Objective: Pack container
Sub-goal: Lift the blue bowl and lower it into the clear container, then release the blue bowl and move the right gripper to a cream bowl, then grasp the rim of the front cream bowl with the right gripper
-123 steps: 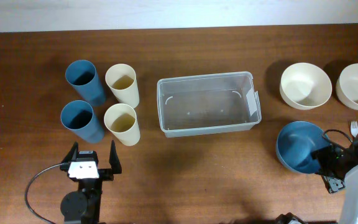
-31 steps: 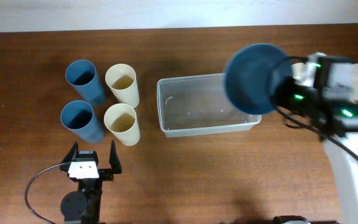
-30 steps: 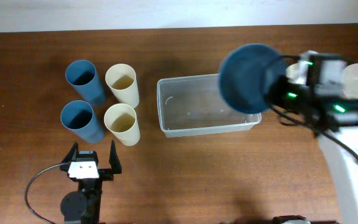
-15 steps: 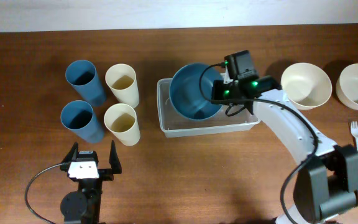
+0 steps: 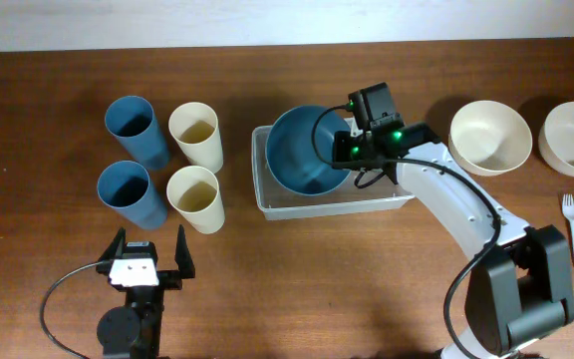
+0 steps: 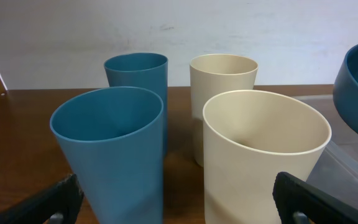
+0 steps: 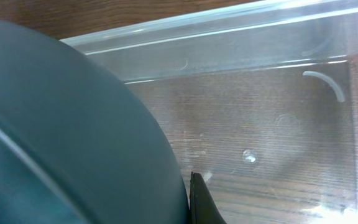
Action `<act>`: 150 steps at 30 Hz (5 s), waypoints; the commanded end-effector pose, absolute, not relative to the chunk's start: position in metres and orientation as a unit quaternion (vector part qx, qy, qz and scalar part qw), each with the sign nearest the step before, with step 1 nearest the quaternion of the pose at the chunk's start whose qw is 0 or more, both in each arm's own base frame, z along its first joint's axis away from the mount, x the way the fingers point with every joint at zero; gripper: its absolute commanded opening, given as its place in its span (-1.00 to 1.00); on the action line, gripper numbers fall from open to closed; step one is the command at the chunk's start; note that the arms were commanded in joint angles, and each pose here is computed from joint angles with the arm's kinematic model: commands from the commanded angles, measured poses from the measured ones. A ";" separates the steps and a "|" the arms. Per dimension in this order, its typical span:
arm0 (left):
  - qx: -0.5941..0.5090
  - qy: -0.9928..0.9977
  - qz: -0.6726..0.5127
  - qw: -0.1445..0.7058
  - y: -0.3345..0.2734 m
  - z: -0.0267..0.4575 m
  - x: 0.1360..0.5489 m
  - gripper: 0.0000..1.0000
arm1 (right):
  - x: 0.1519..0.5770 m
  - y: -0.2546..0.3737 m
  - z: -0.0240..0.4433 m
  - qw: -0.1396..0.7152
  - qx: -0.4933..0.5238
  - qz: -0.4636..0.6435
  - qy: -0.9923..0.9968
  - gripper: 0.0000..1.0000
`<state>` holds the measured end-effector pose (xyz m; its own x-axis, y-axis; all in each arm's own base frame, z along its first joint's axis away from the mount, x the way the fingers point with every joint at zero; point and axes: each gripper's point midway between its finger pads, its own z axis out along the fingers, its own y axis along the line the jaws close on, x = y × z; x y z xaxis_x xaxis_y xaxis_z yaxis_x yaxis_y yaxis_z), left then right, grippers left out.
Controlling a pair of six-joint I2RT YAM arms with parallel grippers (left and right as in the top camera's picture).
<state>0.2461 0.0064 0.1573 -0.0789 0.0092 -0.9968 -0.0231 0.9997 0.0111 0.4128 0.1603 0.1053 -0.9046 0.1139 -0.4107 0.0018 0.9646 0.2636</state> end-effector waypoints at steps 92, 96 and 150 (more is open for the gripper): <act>-0.001 0.735 0.021 0.678 0.008 0.156 0.246 0.99 | 0.420 -0.197 0.113 0.143 0.455 -0.023 0.878 0.37; -0.001 0.735 0.021 0.678 0.008 0.156 0.246 0.99 | 0.419 -0.196 0.080 0.106 0.456 -0.025 0.883 0.38; -0.001 0.735 0.021 0.677 0.008 0.156 0.246 1.00 | 0.393 -0.150 0.193 0.208 0.436 0.029 0.875 -0.92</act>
